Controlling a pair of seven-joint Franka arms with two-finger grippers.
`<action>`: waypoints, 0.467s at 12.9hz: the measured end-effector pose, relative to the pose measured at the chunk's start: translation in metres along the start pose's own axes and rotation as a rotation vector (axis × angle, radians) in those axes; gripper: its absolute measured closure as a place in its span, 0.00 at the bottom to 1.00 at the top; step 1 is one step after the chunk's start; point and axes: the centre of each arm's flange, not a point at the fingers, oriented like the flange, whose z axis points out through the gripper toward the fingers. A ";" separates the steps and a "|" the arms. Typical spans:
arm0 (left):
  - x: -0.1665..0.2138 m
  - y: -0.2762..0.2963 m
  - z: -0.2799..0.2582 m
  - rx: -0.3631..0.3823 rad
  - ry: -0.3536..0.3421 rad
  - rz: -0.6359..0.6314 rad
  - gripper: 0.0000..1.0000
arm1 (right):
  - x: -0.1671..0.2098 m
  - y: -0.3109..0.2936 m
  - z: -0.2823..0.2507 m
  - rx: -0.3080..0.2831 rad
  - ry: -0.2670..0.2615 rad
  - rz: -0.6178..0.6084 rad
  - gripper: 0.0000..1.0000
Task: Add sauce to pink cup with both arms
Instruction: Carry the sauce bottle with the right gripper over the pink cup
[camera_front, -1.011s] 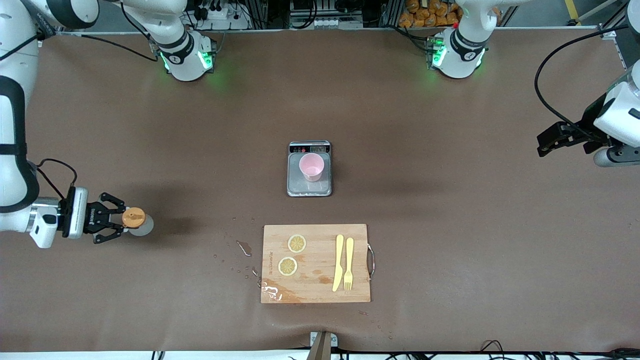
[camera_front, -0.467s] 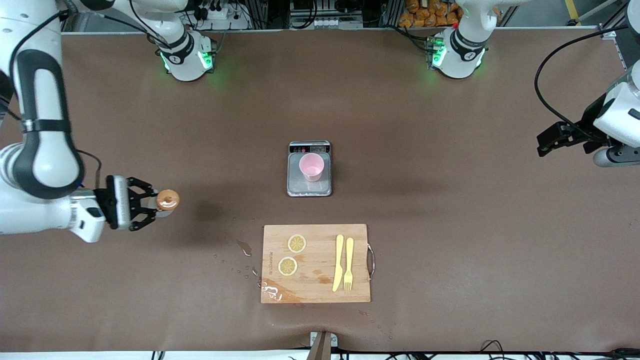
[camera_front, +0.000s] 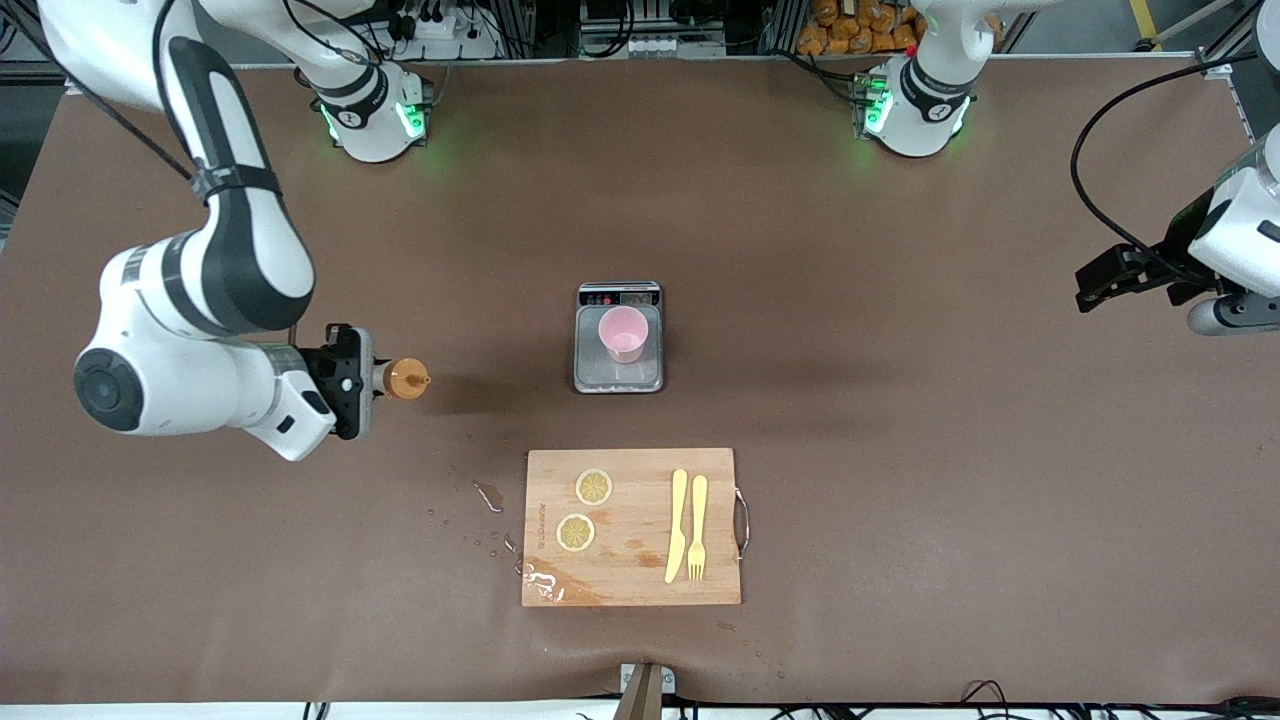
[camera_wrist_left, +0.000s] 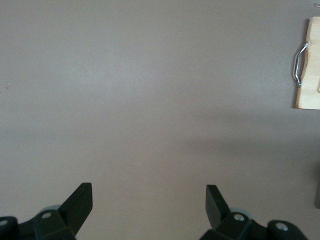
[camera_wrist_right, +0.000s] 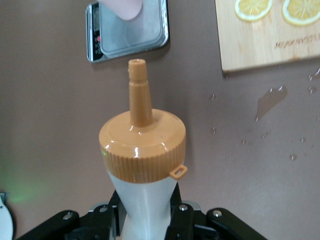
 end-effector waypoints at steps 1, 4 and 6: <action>0.000 0.000 0.000 0.000 -0.003 -0.001 0.00 | 0.006 -0.005 0.005 0.003 -0.032 0.020 0.63; 0.000 -0.005 0.001 0.001 -0.006 -0.009 0.00 | 0.043 -0.022 0.030 0.009 -0.137 0.075 0.63; 0.000 -0.010 0.001 0.001 -0.007 -0.013 0.00 | 0.075 -0.040 0.044 0.007 -0.203 0.126 0.63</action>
